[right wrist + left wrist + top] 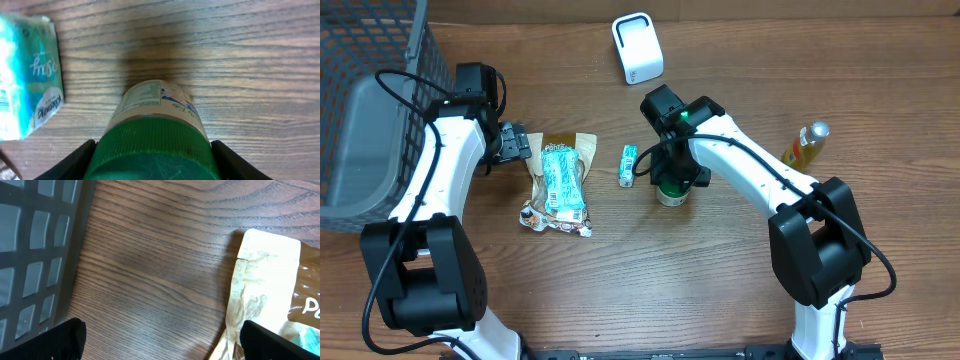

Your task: Scan the item barcode

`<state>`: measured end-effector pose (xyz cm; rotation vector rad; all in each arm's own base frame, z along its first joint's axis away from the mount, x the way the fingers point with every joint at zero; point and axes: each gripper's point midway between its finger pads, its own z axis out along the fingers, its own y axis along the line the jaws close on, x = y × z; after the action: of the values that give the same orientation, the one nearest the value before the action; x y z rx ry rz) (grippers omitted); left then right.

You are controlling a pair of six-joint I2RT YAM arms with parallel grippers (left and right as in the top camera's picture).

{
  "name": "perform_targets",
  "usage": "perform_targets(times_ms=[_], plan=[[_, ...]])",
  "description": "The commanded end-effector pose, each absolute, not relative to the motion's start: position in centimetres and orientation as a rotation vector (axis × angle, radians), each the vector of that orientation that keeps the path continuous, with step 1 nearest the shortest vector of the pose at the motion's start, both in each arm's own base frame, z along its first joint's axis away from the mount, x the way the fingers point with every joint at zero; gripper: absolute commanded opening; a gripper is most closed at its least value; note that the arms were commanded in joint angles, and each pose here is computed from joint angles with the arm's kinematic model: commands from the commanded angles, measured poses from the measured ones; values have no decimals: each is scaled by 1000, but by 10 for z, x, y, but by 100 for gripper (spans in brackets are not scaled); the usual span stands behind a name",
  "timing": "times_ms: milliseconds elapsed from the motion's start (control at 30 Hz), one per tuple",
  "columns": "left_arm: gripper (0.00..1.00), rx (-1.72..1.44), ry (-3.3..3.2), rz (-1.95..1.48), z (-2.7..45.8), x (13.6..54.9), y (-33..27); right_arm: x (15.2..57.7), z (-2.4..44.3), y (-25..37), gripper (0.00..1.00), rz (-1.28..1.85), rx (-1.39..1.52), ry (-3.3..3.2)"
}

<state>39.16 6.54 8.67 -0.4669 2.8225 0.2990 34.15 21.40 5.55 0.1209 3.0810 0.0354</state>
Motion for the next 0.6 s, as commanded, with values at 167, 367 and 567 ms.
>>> perform_targets(times_ms=[167, 367, 567], plan=[[100, -458, 2813, 316, 89, 393, 66, 349, 58, 209, 58, -16, 394, 3012], [100, -458, 2813, 316, 89, 393, 66, 349, 58, 209, 65, -18, 384, 3014], [100, -458, 2813, 316, 89, 393, 66, 346, 58, 208, 73, -29, 312, 3033]])
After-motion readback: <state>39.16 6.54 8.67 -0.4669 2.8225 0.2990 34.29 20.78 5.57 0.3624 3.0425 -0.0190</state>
